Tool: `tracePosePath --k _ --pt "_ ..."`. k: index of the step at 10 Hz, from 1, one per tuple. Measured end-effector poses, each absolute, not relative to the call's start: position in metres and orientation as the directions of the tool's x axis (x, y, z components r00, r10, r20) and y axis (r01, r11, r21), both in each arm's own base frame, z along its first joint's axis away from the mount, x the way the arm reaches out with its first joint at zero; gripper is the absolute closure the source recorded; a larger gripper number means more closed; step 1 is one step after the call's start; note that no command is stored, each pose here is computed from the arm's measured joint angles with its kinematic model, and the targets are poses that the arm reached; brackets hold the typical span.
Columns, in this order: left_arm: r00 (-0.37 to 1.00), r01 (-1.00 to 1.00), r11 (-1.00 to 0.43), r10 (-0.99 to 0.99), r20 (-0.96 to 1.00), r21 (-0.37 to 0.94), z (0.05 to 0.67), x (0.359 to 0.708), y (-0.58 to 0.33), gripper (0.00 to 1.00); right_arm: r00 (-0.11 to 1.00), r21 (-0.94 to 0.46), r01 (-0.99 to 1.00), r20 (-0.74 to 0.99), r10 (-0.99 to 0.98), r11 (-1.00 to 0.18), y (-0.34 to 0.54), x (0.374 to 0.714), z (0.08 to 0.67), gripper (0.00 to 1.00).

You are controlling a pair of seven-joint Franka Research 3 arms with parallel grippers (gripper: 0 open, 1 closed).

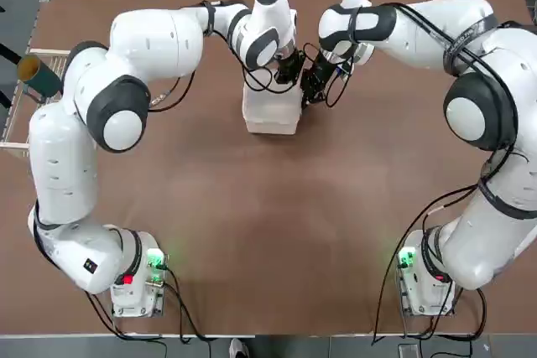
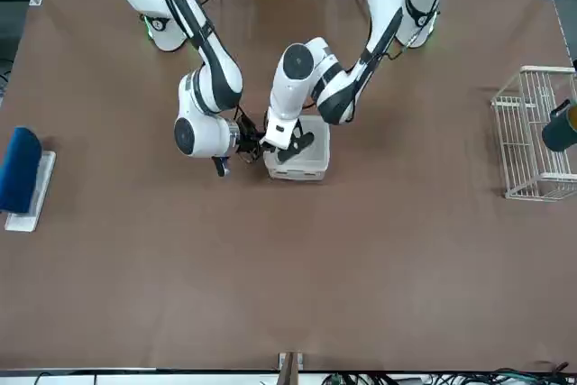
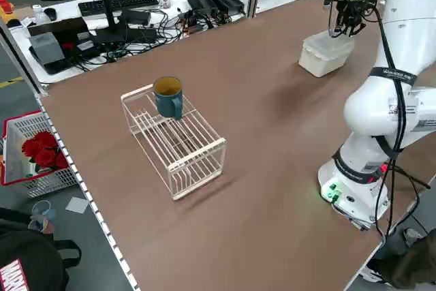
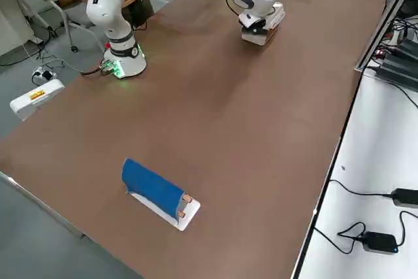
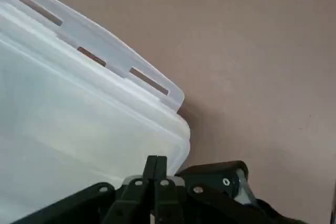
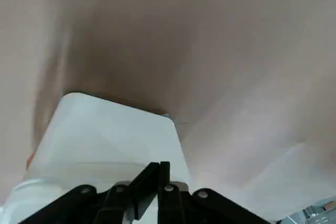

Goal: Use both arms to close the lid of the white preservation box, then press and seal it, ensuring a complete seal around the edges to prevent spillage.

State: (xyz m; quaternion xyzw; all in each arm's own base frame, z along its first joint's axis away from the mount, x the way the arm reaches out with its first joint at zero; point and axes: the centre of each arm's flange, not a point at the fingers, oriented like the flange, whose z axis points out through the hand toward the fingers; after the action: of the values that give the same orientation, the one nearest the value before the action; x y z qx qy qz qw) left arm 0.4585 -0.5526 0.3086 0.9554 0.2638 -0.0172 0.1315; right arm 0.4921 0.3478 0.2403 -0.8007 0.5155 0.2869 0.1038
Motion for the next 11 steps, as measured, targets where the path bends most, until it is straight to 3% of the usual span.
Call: tracePosePath --k 11 --pt "0.859 0.51 -0.824 0.502 -0.101 0.247 0.3088 0.4601 -0.5521 0.99 0.271 0.142 -0.894 -0.585 -0.764 -0.426 0.342 0.495 0.2399 0.95"
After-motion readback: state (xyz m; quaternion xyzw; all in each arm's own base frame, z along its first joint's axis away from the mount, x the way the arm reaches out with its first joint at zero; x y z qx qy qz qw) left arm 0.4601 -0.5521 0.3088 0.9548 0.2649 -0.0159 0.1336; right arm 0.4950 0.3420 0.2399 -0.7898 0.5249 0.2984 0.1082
